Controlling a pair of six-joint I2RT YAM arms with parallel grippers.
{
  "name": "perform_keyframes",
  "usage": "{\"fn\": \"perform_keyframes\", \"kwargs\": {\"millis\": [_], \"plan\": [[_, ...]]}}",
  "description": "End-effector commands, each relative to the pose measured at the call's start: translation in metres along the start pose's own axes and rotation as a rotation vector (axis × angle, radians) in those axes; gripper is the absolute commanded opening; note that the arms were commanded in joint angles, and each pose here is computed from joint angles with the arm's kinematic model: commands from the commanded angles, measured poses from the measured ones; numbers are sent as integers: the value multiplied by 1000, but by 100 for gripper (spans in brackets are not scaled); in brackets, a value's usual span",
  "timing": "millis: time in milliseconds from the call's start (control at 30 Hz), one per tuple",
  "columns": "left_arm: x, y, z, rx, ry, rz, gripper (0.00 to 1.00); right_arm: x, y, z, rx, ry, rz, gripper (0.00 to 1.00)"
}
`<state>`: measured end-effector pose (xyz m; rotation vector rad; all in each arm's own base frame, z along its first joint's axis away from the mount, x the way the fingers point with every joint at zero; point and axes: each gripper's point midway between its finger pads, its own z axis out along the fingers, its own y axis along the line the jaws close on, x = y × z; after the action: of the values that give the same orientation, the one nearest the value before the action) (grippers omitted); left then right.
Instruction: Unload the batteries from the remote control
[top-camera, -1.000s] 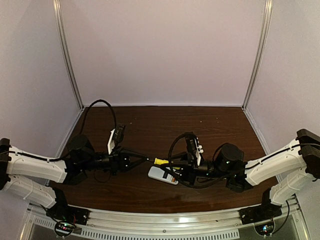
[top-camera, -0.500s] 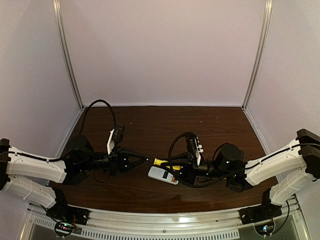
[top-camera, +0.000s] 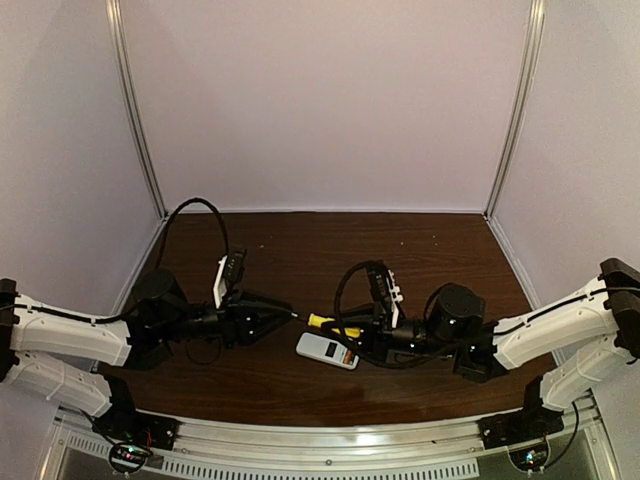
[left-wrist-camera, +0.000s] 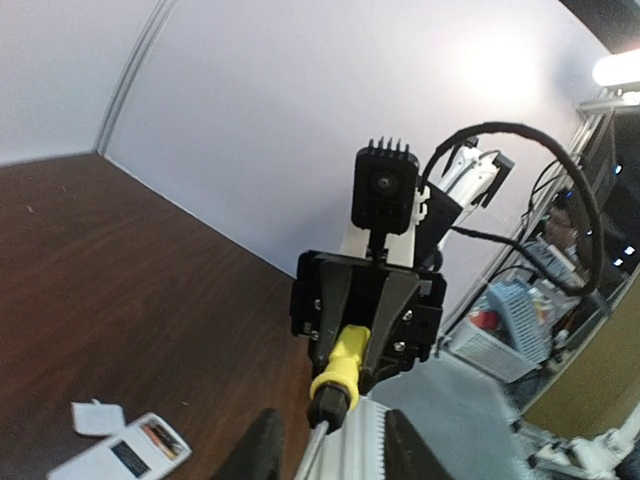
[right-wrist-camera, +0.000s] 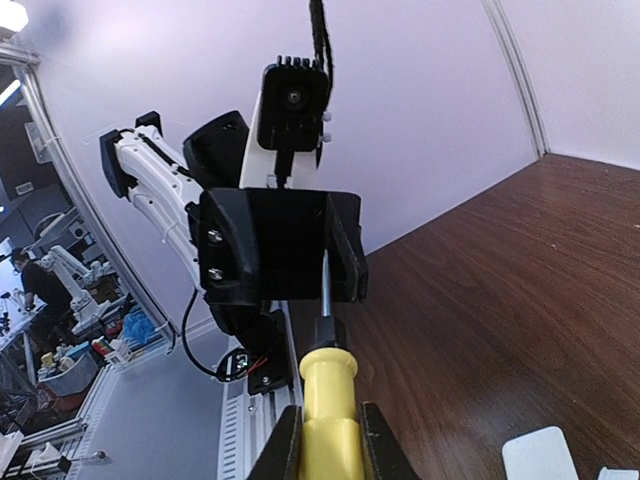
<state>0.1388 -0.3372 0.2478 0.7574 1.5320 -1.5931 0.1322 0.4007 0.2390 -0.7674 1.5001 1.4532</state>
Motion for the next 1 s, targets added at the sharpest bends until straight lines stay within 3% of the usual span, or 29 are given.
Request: {"fn": "perform_keyframes", "kwargs": {"millis": [0,100,200,367,567,967], "plan": [[-8,13,-6,-90,-33,69,62,-2,-25,-3,188,41,27,0],[-7,30,-10,-195,-24,105,81,2,-45,-14,326,82,55,0],[-7,53,-15,-329,-12,125,89,9,-64,-32,470,127,79,0],[2,87,-18,-501,47,110,89,11,-86,-62,667,175,87,0],[17,113,-16,-598,105,69,89,21,-100,-96,834,253,109,0],[67,157,4,-674,272,-50,88,28,-103,-129,920,308,110,0]]}}
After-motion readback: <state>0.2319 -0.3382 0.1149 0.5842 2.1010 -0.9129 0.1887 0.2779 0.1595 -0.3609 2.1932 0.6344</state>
